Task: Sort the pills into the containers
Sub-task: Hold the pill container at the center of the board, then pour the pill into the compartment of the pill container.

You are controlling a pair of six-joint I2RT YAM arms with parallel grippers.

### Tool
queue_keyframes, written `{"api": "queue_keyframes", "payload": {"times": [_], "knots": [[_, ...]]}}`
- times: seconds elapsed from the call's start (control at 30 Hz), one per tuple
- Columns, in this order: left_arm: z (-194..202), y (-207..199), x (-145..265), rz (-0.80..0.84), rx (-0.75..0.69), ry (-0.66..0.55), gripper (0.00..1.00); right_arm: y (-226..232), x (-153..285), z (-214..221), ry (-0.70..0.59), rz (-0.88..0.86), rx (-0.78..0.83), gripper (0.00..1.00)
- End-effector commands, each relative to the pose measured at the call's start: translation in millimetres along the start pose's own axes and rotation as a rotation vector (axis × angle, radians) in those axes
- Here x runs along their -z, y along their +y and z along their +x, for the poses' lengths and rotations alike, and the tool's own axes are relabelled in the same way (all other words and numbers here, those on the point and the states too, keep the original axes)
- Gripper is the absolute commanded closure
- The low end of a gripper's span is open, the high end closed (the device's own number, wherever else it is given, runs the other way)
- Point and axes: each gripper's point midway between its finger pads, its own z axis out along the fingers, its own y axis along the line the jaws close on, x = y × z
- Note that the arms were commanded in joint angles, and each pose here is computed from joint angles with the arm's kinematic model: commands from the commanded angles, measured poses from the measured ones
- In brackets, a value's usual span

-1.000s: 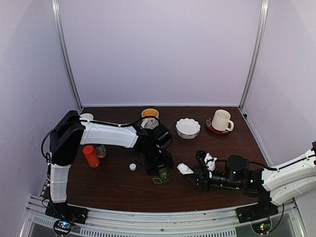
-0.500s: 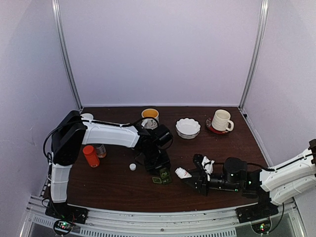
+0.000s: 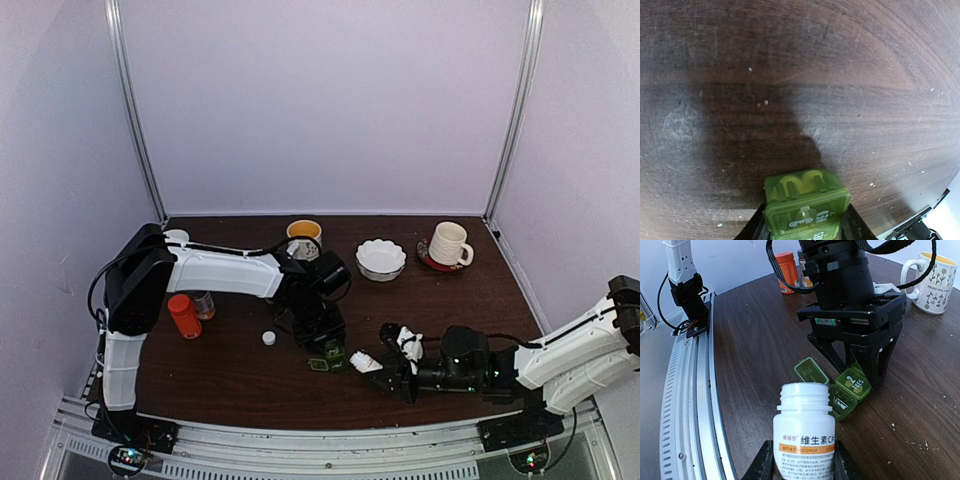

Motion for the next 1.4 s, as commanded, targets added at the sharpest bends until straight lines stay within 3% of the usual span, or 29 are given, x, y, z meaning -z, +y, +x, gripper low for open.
{"api": "queue_keyframes", "payload": {"times": [0.0, 0.37, 0.97, 1.37], "knots": [[3, 20, -12, -0.077, 0.056, 0.035, 0.62, 7, -9, -16, -0.045, -0.028, -0.007, 0.88], [12, 29, -9, -0.062, 0.122, 0.054, 0.62, 5, -28, -6, -0.006, -0.042, -0.058, 0.9], [13, 28, -9, -0.045, 0.139, 0.06, 0.62, -16, -46, 30, 0.193, 0.038, -0.157, 0.92], [12, 27, -9, -0.043, 0.135, 0.059, 0.63, -26, -53, 34, 0.219, 0.073, -0.24, 0.93]]}}
